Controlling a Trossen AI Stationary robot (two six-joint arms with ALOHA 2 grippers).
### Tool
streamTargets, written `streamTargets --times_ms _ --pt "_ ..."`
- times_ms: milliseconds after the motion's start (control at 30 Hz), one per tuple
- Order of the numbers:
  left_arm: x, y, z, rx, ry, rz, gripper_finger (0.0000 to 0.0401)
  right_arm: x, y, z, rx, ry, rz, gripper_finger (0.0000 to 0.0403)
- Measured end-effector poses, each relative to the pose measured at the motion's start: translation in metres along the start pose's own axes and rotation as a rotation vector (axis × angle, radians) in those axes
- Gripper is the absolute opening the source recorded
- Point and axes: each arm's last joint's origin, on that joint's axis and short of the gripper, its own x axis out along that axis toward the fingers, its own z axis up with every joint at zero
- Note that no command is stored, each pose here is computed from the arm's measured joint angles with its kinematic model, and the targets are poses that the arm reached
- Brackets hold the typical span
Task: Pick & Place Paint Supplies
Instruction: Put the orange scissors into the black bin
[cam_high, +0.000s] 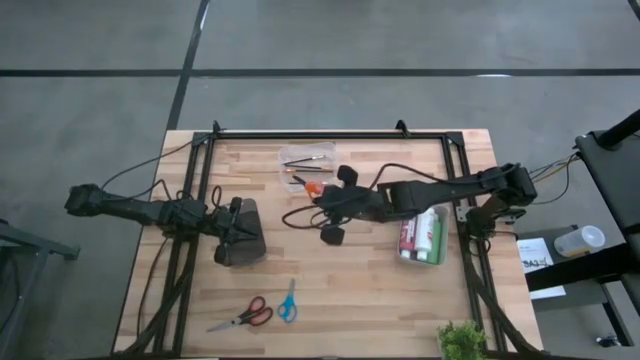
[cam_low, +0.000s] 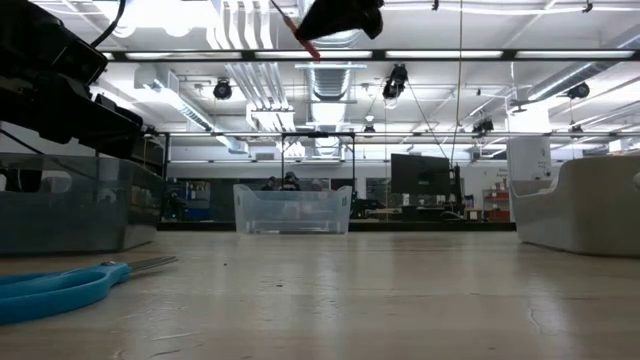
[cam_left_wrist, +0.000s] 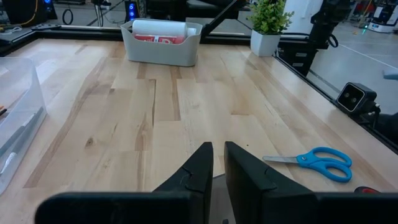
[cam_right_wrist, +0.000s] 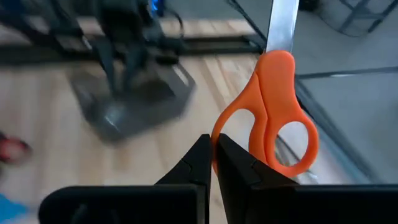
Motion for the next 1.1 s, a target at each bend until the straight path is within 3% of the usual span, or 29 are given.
streamTargets --times_ms 300,533,733,1100 --pt "0.000 0.000 0.000 0.000 0.000 0.000 0.0051 0.013 0.008 -0.010 0.121 -0.142 0.197 0.0013" --pt "0.000 0.000 0.000 0.000 0.000 0.000 0.0051 0.025 0.011 -0.034 0.226 -0.267 0.272 0.0013" --pt "0.000 0.000 0.000 0.000 0.000 0.000 0.0051 0.033 0.010 -0.062 0.285 -0.187 0.343 0.0013" --pt "0.000 0.000 0.000 0.000 0.002 0.000 0.0051 0.056 0.022 -0.083 0.317 -0.106 0.432 0.0013"
